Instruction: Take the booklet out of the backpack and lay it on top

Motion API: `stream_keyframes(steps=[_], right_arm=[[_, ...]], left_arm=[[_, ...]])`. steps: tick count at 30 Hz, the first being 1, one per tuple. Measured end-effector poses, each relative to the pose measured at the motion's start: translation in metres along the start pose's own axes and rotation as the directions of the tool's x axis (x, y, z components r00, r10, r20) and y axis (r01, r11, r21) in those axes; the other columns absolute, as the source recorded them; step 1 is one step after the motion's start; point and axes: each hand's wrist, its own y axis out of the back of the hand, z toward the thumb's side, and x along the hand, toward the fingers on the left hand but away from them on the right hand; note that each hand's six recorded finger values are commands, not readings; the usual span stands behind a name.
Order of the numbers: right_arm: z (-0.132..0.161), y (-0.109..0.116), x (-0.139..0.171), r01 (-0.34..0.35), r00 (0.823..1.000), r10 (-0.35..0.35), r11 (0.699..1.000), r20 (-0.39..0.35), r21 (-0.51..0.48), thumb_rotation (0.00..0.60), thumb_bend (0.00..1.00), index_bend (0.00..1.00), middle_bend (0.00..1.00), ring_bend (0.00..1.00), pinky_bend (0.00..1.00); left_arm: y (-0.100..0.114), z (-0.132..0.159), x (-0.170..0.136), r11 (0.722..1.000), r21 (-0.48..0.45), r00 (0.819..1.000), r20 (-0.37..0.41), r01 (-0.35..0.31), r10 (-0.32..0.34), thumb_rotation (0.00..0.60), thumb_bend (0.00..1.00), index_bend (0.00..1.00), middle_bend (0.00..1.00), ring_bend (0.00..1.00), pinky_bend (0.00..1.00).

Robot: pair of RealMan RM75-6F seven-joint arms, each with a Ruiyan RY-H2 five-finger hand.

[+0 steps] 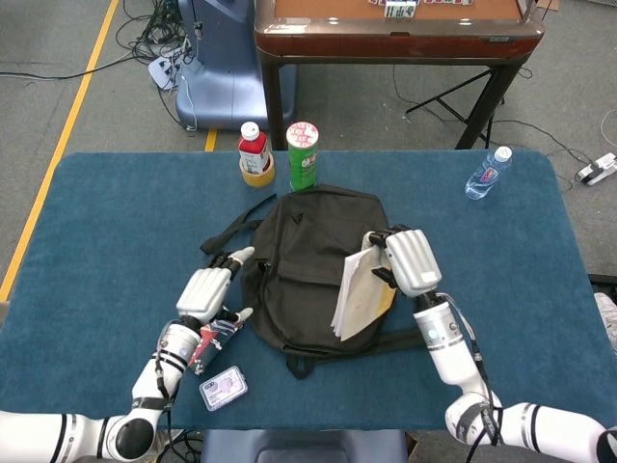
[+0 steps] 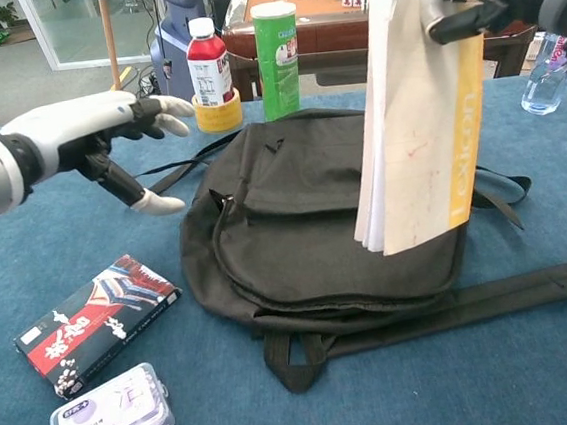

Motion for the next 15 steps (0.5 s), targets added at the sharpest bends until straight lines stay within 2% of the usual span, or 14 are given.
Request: stream_keyframes(steps=[1,3,5,7,10,15], right_arm=[[0.000,-0.005,-0.002,-0.012,1.000,0.012,1.000,0.003,0.000,0.600,0.63,0.82,0.60,0.58,0.50],[0.001,-0.015,-0.006,-0.045,0.999,0.045,0.999,0.006,-0.002,0.600,0.60,0.66,0.49,0.46,0.49],[0.002,-0.023,-0.009,-0.080,0.997,0.080,0.997,0.007,-0.009,0.600,0.57,0.42,0.35,0.31,0.40],[0.002,-0.033,-0.013,-0.123,0.992,0.123,0.992,0.014,-0.021,0.600,0.54,0.20,0.21,0.16,0.26],[0.001,-0.039,-0.022,-0.156,0.987,0.157,0.987,0.026,-0.031,0.600,0.49,0.08,0.14,0.09,0.20],[-0.002,-0.030,-0.026,-0.128,0.991,0.129,0.991,0.032,-0.024,0.600,0.40,0.07,0.13,0.08,0.18]], left_arm=[[0.004,-0.008,-0.001,1.000,-0.010,1.000,-0.020,-0.020,0.020,0.600,0.24,0.00,0.12,0.09,0.02],[0.010,-0.019,-0.002,0.999,-0.013,0.998,-0.044,-0.046,0.046,0.600,0.24,0.00,0.12,0.09,0.02],[0.015,-0.029,-0.004,0.998,-0.009,0.996,-0.060,-0.066,0.065,0.600,0.24,0.00,0.12,0.09,0.02],[0.017,-0.036,-0.006,0.997,0.005,0.995,-0.069,-0.077,0.078,0.600,0.24,0.00,0.12,0.09,0.02],[0.020,-0.046,-0.010,0.995,0.033,0.993,-0.074,-0.095,0.097,0.600,0.24,0.00,0.12,0.09,0.02],[0.026,-0.068,-0.019,0.988,0.083,0.986,-0.095,-0.129,0.137,0.600,0.24,0.00,0.12,0.09,0.02]])
